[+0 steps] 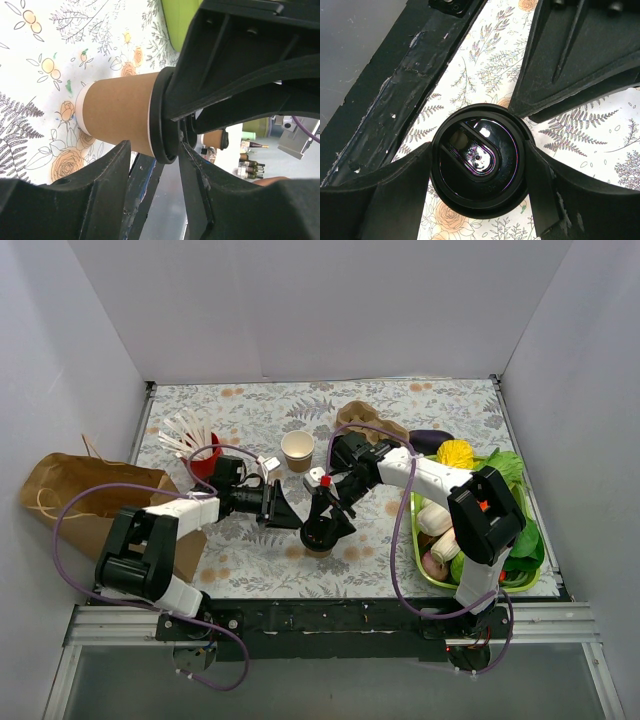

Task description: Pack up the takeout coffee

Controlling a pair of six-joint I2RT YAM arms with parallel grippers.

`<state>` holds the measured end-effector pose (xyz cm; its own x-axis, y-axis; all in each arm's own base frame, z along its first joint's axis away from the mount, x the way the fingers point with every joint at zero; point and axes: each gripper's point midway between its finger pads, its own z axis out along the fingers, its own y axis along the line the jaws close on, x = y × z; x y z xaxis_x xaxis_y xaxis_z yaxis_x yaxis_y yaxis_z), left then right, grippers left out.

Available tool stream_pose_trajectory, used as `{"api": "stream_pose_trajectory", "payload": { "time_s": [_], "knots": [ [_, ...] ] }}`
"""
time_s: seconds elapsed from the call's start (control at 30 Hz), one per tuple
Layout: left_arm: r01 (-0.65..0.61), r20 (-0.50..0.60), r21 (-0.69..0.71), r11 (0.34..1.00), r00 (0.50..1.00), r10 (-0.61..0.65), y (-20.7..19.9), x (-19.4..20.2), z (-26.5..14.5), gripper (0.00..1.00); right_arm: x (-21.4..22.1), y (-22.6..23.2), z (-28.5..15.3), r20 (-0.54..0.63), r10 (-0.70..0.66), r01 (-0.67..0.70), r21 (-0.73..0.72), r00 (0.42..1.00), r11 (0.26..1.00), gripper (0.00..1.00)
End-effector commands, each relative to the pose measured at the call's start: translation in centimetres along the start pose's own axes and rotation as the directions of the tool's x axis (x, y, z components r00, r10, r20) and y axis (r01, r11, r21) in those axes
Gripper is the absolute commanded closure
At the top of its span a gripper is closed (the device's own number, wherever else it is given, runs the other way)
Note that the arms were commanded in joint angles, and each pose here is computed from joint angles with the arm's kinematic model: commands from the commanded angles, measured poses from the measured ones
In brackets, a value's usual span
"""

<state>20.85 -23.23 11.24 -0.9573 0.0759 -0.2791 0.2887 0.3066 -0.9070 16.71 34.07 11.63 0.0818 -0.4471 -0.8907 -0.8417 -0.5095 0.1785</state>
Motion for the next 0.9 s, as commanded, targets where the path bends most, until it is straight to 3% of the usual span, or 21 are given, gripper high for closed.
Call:
{"api": "stream_pose_trajectory", "payload": {
  "time_s": [0.0,0.6,0.87],
  "knots": [
    [0.002,0.005,0.012,1.0,1.0,-0.002,0.2,-0.2,0.0,0.58,9.1,4.8,0.3,-0.321,0.291,-0.318,-0.032,0.901,0.948,0.37],
    [0.166,-0.003,-0.12,0.979,0.986,-0.167,4.8,1.6,0.9,0.6,9.8,5.2,0.5,-0.3,0.285,-0.31,-0.04,0.91,0.95,0.39],
    [0.062,-0.022,-0.062,0.996,0.998,-0.063,3.8,1.4,0.8,0.59,10.5,5.1,0.2,-0.289,0.281,-0.295,-0.007,0.915,0.955,0.4]
  ]
}}
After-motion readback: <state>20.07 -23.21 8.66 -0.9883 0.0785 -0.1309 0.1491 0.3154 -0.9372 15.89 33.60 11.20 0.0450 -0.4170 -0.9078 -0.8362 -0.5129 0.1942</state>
